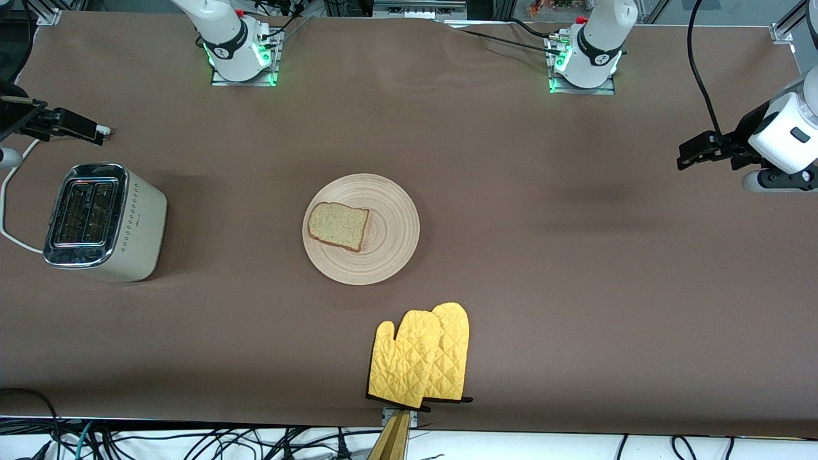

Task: Move plate and put bread in toaster
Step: 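Move the right gripper from the toaster toward the bread slice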

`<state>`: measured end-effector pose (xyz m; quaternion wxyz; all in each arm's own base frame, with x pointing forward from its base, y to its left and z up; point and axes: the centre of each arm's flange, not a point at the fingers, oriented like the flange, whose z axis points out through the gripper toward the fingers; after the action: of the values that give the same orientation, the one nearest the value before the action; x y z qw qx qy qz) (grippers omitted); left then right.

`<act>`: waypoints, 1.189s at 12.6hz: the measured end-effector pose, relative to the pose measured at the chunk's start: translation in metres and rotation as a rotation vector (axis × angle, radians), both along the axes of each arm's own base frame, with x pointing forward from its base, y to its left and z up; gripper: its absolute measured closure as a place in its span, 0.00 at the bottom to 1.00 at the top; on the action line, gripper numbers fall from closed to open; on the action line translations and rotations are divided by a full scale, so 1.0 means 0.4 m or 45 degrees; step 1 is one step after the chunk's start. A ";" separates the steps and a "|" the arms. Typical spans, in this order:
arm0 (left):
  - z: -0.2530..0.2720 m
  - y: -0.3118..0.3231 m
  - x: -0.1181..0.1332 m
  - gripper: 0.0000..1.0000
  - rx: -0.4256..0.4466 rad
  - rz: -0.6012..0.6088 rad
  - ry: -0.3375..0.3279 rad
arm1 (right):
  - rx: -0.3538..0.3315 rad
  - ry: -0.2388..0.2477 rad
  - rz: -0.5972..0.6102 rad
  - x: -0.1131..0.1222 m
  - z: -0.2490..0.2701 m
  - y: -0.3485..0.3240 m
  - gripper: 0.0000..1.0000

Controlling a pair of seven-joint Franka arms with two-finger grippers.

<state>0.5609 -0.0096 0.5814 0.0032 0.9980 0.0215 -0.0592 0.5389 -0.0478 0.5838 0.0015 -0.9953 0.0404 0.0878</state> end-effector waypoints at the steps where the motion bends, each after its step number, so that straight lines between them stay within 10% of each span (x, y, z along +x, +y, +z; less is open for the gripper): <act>1: 0.002 -0.003 0.000 0.00 0.000 -0.003 -0.003 | 0.000 0.006 -0.002 0.001 -0.005 -0.002 0.00; 15: 0.038 0.001 0.017 0.00 -0.001 -0.001 -0.085 | 0.051 0.130 0.071 0.095 -0.195 0.100 0.00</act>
<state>0.5677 -0.0092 0.5965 0.0045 0.9994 0.0210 -0.0259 0.5767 -0.0080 0.5056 0.0170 -0.9901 0.0108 0.1391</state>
